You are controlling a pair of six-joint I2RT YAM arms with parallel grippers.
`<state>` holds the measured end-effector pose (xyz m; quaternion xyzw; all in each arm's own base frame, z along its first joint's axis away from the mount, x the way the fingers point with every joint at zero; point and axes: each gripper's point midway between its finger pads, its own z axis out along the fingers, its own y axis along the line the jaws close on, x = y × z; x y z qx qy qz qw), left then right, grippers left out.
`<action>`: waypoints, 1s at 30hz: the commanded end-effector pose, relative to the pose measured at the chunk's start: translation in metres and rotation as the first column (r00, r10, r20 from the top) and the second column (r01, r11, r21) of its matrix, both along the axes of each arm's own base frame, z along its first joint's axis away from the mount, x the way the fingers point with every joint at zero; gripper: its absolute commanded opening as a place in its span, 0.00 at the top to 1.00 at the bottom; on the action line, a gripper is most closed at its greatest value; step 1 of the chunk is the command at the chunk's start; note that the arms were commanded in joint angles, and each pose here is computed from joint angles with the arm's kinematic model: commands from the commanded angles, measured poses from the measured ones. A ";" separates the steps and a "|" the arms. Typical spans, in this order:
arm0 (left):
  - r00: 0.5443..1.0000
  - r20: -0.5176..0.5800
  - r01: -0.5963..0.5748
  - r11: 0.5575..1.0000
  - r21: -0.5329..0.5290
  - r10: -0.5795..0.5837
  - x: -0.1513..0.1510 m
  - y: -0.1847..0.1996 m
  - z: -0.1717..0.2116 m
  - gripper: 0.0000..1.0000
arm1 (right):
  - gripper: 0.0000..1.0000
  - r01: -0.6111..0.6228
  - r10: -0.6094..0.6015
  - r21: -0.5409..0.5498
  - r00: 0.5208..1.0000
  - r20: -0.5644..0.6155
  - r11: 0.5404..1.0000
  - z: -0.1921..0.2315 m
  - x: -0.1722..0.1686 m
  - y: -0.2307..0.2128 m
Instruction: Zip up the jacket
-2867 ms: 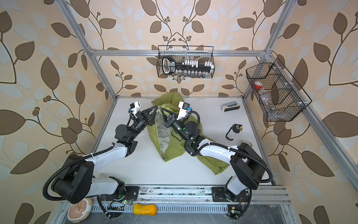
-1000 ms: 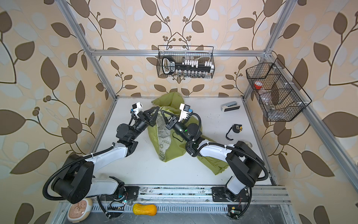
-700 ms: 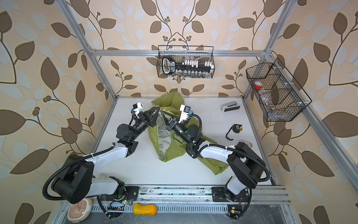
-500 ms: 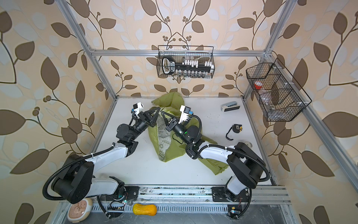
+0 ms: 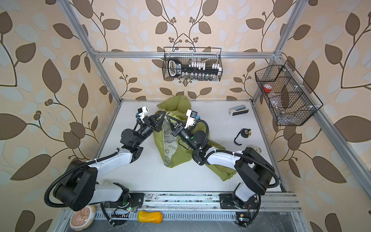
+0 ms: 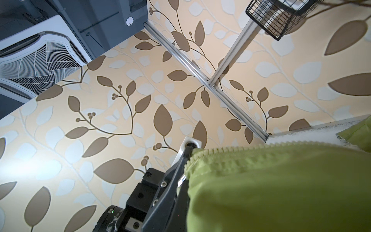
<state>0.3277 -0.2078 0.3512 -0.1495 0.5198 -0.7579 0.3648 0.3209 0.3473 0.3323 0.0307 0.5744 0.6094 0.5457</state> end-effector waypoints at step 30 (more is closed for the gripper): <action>0.994 0.035 -0.100 0.994 -0.048 0.102 -0.015 0.023 0.014 1.00 | 1.00 -0.271 0.246 -0.212 0.959 -0.139 0.939 -0.058 -0.042 0.041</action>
